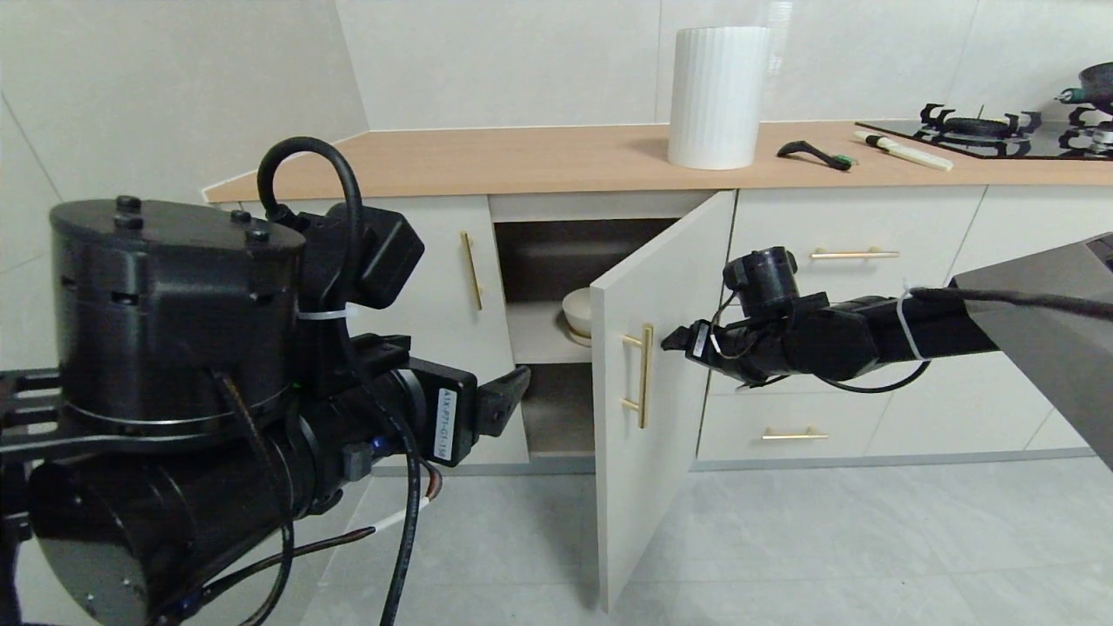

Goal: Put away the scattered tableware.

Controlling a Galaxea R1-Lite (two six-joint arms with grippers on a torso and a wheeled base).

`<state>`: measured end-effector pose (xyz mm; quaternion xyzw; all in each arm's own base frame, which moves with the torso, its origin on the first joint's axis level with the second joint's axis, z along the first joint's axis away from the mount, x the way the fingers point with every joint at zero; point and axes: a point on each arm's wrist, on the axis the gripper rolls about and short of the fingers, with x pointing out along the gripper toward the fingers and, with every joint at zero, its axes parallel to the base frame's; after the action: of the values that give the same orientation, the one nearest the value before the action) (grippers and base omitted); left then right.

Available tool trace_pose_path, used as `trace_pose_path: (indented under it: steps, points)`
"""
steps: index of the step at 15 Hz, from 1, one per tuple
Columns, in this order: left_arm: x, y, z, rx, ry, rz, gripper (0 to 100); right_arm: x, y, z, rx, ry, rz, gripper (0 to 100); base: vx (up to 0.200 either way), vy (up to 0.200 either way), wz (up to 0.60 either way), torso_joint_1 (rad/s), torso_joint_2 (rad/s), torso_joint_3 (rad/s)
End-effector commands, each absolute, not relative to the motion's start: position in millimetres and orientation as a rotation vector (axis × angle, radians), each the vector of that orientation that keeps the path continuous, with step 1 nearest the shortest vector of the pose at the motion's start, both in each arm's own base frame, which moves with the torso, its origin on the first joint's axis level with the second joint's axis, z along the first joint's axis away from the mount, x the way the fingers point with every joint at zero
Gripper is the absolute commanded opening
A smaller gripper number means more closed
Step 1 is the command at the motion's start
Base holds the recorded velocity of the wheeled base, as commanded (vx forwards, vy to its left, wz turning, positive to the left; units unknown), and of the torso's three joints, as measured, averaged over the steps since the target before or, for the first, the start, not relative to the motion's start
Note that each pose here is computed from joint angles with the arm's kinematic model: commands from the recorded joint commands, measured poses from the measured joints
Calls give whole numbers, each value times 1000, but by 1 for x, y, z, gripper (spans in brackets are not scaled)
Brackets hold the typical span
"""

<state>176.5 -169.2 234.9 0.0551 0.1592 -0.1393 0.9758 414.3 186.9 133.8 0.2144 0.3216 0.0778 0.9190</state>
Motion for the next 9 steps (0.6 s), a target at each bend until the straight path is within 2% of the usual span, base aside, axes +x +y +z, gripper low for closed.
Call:
trace_pose_path:
  steps: [1,7,9]
  points:
    - [172,-165,237,118,310,-285,100,417,189,131,441,662,161,100,200,0,0,2,7,2]
    - [168,-162,241,112,294,-288,100,425,192,129,445,647,165,100,200,0,0,-1,5,1]
    - [168,-162,242,113,292,-290,100,427,194,131,450,639,167,100,0,0,0,0,0,0]
